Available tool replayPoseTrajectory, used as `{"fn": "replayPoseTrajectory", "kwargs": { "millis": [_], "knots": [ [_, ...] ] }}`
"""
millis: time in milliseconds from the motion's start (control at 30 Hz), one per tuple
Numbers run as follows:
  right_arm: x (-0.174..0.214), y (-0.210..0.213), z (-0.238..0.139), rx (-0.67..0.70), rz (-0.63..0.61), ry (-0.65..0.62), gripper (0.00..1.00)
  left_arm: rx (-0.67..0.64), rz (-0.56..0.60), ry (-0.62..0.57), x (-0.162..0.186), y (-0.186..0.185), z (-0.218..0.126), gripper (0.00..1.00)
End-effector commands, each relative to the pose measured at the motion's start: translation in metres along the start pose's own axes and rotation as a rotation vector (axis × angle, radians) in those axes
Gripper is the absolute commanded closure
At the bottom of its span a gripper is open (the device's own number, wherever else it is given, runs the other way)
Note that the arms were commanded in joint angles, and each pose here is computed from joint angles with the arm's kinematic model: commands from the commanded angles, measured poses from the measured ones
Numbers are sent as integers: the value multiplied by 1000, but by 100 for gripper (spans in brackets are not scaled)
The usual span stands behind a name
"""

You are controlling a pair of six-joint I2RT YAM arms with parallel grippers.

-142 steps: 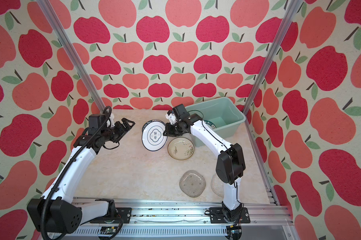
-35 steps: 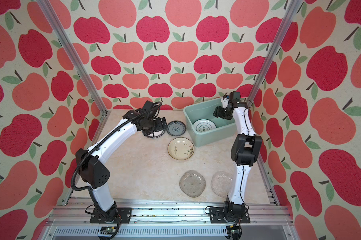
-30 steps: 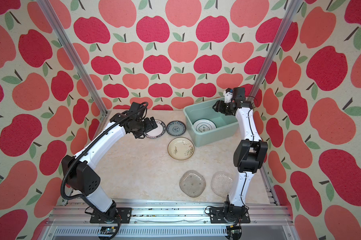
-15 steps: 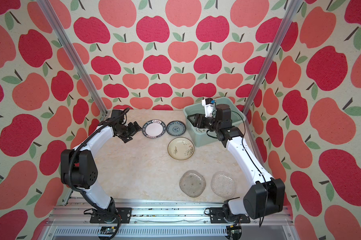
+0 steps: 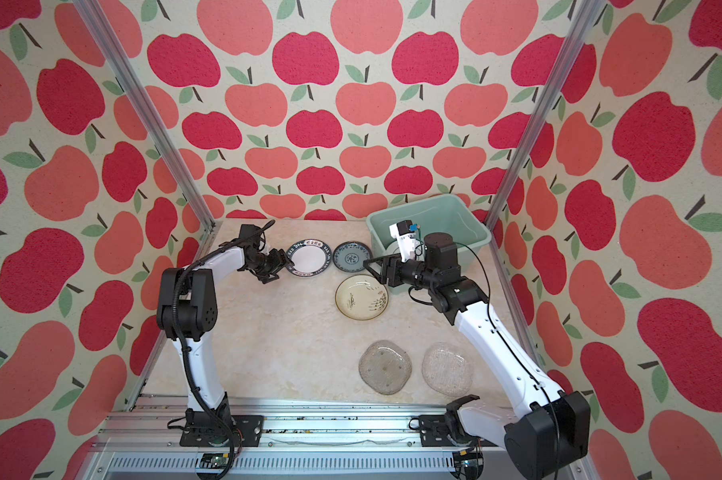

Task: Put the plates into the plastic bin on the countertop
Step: 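Push the small HAO SHI HAO WEI plate with the left gripper while right gripper withdraws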

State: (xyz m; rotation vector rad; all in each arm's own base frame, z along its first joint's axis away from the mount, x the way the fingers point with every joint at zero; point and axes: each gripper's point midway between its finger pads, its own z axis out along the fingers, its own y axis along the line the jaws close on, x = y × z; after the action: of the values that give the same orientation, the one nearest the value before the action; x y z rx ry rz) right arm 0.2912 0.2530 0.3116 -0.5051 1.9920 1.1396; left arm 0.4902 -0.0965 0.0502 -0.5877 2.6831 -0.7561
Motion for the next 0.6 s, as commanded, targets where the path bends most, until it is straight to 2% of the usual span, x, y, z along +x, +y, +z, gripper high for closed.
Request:
{"fn": "replayPoseTrajectory", "kwargs": {
  "millis": [0,567],
  "knots": [
    [6,3,8,-23,-3,30,42,44,-26,-24,-14,-1,11,26],
    [3,-5,14,16,9,46,45,24,-120,-16,-13,24,52,62]
  ]
}}
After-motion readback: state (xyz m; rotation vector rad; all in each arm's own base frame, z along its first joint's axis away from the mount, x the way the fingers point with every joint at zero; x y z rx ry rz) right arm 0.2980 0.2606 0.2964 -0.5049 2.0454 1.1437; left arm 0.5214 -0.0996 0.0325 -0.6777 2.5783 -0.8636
